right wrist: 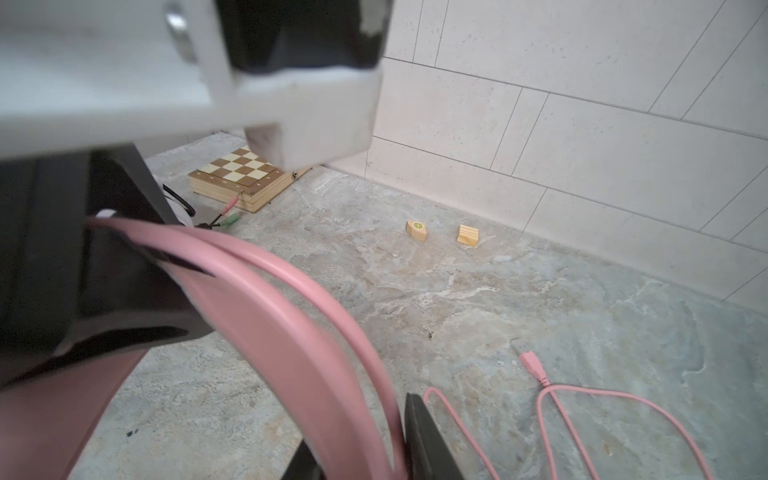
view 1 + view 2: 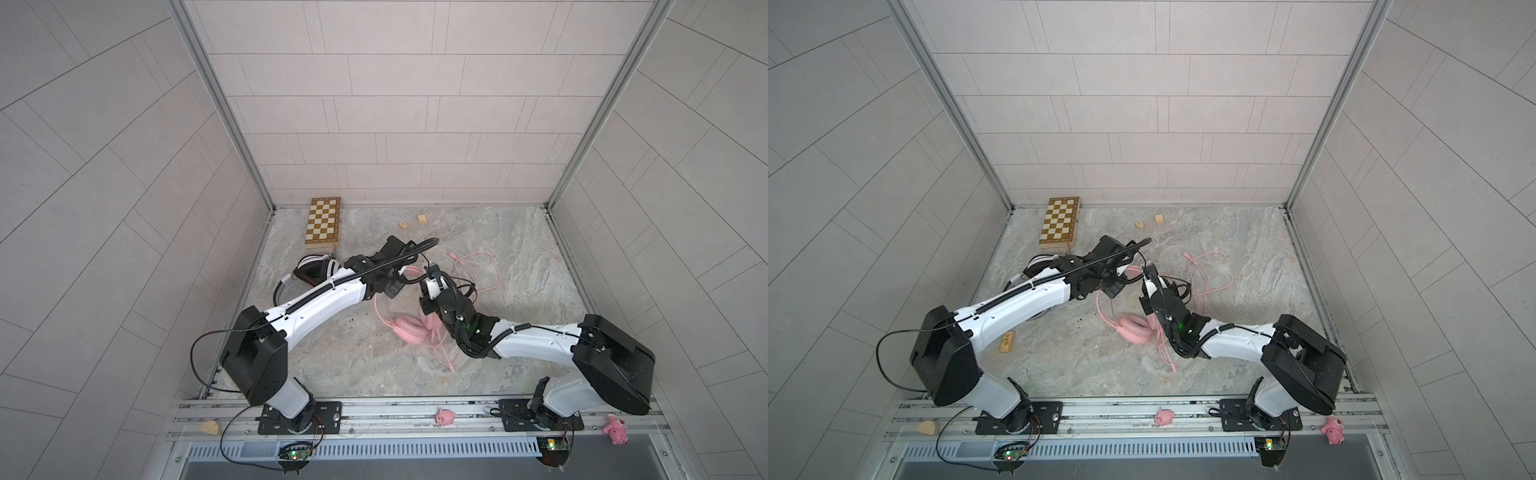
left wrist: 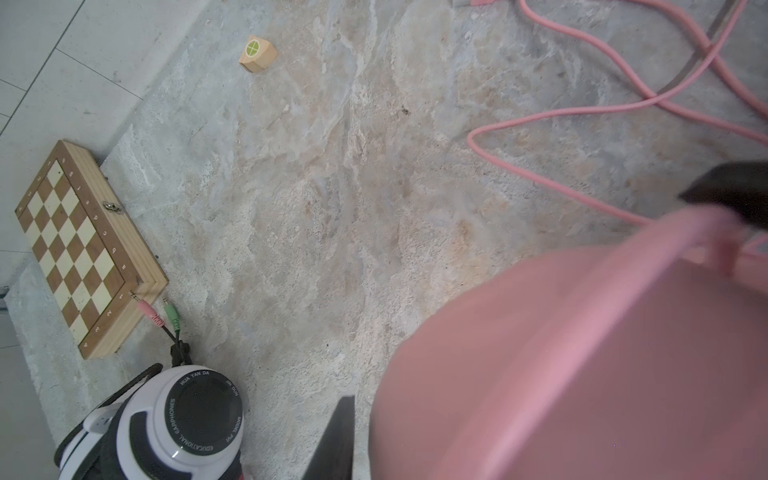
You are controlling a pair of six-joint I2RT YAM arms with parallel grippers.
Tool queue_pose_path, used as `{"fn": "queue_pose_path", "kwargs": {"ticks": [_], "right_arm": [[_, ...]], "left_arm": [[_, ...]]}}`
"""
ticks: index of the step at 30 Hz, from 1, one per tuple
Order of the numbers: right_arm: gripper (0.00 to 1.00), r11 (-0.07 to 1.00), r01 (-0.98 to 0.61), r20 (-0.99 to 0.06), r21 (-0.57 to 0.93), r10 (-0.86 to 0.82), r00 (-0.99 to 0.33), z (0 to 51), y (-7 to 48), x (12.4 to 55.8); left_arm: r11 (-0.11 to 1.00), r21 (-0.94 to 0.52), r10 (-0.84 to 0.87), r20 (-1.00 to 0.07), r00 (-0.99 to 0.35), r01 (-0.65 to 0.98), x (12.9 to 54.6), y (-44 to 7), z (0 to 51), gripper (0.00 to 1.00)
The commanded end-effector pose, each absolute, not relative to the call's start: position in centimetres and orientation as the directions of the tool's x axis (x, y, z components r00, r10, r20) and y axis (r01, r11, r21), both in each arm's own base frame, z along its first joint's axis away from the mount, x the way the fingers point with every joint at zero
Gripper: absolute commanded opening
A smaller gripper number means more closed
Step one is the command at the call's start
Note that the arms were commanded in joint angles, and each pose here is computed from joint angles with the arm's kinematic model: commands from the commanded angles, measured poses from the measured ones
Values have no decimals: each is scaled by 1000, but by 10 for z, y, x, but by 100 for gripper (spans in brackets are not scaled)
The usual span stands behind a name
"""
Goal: Wrap the headphones
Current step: 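Grasp the pink headband with the left gripper while the right gripper releases it, then hold the pink headphones up with the left gripper while the right reaches for cable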
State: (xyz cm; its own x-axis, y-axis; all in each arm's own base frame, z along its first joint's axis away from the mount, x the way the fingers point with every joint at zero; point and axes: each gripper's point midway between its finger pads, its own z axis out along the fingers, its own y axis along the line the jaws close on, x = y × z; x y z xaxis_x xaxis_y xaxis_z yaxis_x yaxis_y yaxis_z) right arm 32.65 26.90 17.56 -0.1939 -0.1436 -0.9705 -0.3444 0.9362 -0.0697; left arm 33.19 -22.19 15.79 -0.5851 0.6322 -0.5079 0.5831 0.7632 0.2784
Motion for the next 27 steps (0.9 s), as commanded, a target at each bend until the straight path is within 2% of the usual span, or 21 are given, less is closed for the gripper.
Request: {"fn": "queue_pose_path", "kwargs": {"ticks": [1,6,9,12,14,17,20,27], "right_arm": [[44,951,-308,-985,-23,-74,-154,199,263,326],[61,969,-246,-989,-1,-37,-142,212,247,325],[73,991,-129,-992,32,16,-126,212,210,319],[75,991,-98,-988,89,75,-134,214,186,323],[75,987,-66,-972,149,134,-193,204,168,334],[75,949,-62,-913,310,279,-297,181,148,354],[74,877,-145,-841,459,377,-388,162,152,369],[74,823,-235,-801,516,366,-474,149,177,378]], "left_arm": [[833,297,549,-545,-634,467,352,-200,175,13],[872,232,480,-583,-656,431,357,-188,186,12],[891,210,440,-615,-654,402,360,-178,197,10],[911,172,390,-658,-645,375,362,-167,209,10],[925,145,347,-698,-626,351,363,-159,219,9],[940,106,286,-766,-576,325,364,-149,236,8],[959,58,202,-829,-521,279,363,-133,256,5],[981,-45,40,-903,-428,187,362,-97,284,0]]}}
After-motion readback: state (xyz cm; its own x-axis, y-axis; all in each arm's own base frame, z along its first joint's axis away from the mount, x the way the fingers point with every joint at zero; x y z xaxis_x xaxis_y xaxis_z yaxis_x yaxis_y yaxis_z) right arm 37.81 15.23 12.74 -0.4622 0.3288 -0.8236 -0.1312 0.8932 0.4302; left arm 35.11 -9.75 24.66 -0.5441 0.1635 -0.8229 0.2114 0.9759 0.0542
